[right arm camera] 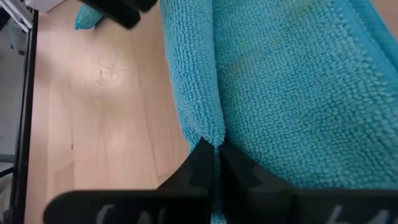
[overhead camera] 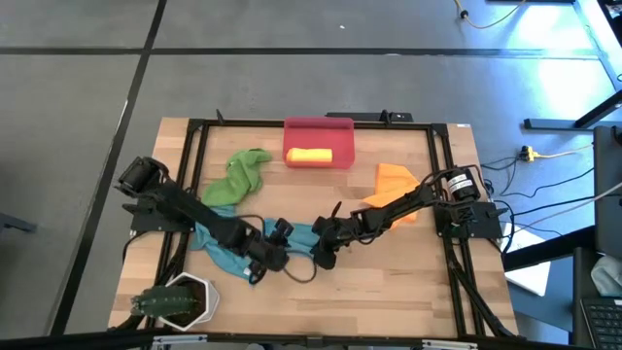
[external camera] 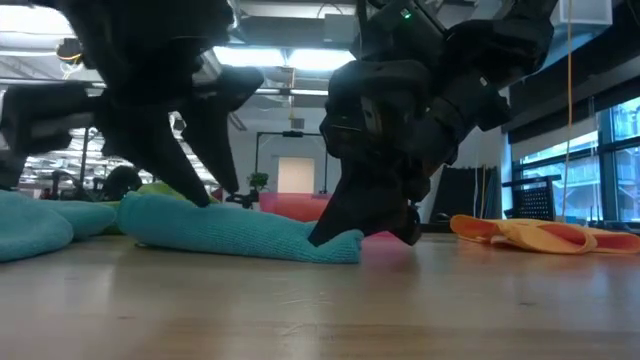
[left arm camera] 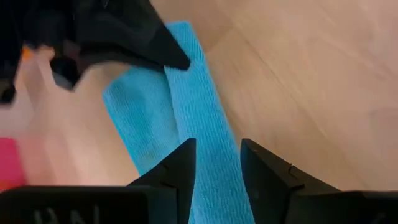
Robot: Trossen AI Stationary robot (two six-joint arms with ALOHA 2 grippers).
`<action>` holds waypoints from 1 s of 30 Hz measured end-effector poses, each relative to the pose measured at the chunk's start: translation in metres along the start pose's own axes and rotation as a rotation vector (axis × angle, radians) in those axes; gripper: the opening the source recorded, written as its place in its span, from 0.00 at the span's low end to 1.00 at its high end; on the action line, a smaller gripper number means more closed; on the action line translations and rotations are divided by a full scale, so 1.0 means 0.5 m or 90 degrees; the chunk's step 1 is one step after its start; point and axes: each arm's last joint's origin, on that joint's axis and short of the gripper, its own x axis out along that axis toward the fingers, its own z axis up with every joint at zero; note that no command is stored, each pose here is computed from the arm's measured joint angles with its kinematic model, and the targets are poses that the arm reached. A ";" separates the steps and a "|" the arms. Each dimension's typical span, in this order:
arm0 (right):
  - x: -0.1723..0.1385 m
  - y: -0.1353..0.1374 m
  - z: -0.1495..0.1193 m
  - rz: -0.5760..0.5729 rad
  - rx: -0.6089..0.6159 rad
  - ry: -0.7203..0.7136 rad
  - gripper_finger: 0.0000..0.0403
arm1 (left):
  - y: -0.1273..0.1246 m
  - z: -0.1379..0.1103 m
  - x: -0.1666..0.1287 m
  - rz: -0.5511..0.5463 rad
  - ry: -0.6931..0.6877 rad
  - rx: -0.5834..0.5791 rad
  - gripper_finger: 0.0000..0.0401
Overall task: Roll microfiber towels into tight, uniform cylinder then place into a basket
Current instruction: Roll the left blue microfiber cloth
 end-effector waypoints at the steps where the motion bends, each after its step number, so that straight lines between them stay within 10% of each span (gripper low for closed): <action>1: 0.000 0.000 0.000 0.000 0.005 0.000 0.04 | -0.006 0.001 0.004 0.010 0.006 0.013 0.29; 13: -0.003 -0.021 0.016 0.028 0.038 0.027 0.02 | -0.038 -0.014 0.061 0.026 0.076 0.054 0.29; 30: -0.003 -0.021 0.016 0.037 0.050 0.035 0.03 | -0.034 -0.008 0.064 0.055 0.087 0.019 0.55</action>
